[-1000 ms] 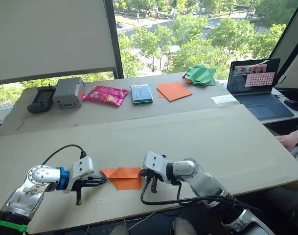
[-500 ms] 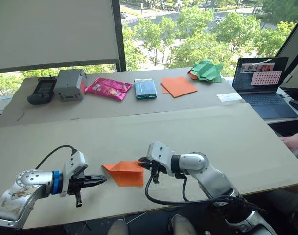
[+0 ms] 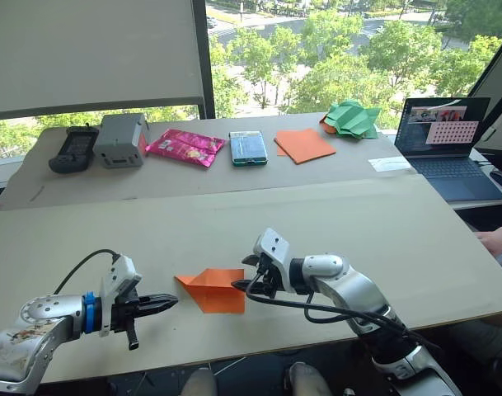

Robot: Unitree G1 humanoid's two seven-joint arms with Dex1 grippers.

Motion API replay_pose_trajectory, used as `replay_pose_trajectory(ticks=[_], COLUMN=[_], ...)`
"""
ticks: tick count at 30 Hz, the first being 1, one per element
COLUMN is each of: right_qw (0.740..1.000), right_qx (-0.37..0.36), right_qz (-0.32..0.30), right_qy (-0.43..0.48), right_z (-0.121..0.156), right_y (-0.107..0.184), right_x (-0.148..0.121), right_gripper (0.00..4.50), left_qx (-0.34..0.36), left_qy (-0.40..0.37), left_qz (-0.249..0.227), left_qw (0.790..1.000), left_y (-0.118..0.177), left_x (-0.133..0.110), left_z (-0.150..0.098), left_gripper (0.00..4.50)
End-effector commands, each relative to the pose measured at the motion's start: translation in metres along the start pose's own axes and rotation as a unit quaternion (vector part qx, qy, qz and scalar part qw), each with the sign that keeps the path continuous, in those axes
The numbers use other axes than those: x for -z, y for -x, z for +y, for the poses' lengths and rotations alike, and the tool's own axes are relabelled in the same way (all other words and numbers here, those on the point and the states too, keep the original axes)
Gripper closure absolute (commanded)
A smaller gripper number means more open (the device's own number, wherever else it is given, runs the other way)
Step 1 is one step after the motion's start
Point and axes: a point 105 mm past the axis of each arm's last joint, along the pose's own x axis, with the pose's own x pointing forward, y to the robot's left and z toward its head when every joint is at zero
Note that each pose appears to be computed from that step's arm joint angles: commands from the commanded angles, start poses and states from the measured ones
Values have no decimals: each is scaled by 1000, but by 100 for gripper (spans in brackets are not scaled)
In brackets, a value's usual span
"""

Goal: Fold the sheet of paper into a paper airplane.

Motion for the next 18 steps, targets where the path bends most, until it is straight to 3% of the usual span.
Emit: replay_pose_trajectory(ticks=[1, 5, 8, 15, 18], right_qw=[999, 999, 999, 999, 999], right_qx=[-23, -36, -40, -42, -37], right_qz=[-21, -17, -19, -21, -32], right_qy=[-17, -21, -21, -13, -1], right_z=[3, 6, 8, 13, 13], right_y=[0, -2, -3, -5, -3], right_x=[-12, -9, -9, -8, -13], right_gripper=[119, 119, 198, 447, 449], left_qx=[-6, -11, -17, -20, -29], left_qy=[-12, -13, -12, -5, -2], left_qz=[-16, -19, -22, -27, -31], left_qw=[1000, 1000, 1000, 999, 999], left_y=[3, 4, 4, 5, 7], left_x=[-10, -10, -11, -12, -13], left_z=[-3, -4, -4, -7, -4], left_gripper=[450, 450, 450, 450, 450])
